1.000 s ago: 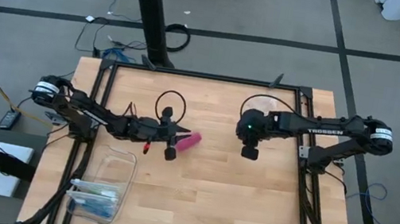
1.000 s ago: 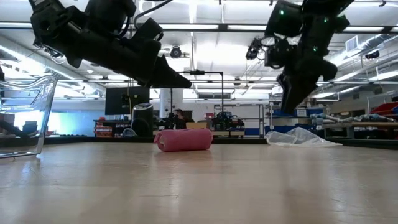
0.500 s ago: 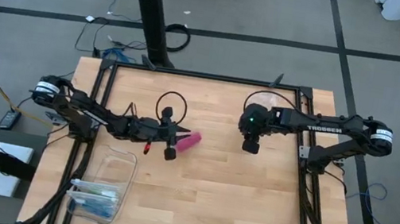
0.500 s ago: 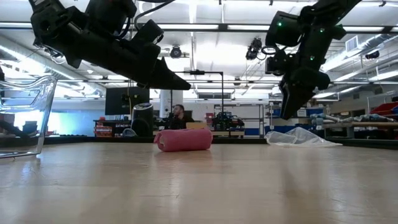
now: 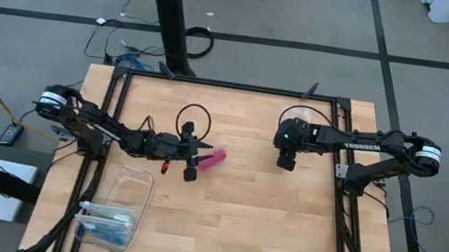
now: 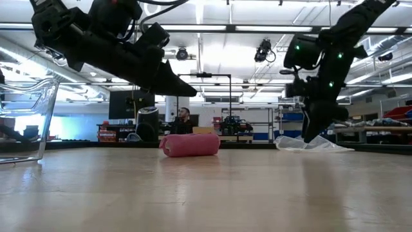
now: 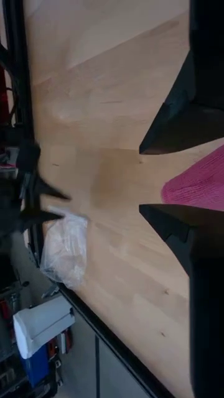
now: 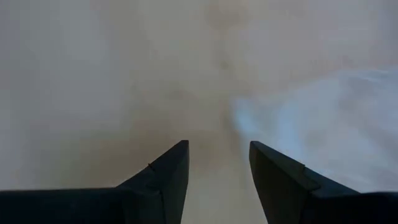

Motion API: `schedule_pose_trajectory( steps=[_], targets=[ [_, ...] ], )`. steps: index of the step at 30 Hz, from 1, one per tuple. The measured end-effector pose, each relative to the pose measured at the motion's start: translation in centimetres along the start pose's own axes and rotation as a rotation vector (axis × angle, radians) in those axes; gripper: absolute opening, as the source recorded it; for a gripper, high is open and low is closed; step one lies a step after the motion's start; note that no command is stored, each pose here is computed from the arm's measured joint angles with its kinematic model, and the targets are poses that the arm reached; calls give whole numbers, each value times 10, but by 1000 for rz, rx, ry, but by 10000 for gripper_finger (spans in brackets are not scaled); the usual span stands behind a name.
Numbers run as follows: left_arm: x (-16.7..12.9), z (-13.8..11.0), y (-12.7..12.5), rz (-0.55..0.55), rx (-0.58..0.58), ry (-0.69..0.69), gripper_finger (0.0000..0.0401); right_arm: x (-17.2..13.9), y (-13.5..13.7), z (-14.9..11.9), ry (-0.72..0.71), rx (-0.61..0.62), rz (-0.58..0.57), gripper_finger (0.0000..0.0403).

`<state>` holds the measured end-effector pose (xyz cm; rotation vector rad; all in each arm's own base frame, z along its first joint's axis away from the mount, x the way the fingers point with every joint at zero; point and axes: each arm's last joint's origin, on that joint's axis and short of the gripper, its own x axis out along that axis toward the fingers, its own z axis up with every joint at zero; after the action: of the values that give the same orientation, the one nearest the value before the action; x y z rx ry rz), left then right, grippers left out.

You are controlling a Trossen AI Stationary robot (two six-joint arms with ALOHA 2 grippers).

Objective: Roll bandage
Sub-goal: Put the rolled pink bandage into the transparent zip bag

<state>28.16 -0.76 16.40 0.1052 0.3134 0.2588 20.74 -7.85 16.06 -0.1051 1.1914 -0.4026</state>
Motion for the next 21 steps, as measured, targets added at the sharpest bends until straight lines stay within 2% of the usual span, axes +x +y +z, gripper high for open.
schedule_pose_trajectory(
  steps=[3,9,12,15,19,21],
  targets=[
    [0,-2,0,-1,-3,16,147,5,-6,-9,61,-75,-125,161],
    [0,-3,0,-2,-10,31,147,16,-18,-27,113,-57,-136,139],
    [0,-3,0,-2,-11,28,147,19,-23,-28,82,-48,-90,120],
    [0,-3,0,-2,-11,28,148,18,-28,-25,70,-29,-95,86],
    [0,-3,0,-2,-10,28,148,18,-31,-26,75,-24,-95,17],
    [0,-3,0,-2,-1,28,148,18,-30,-26,76,-29,-92,8]
  ],
)
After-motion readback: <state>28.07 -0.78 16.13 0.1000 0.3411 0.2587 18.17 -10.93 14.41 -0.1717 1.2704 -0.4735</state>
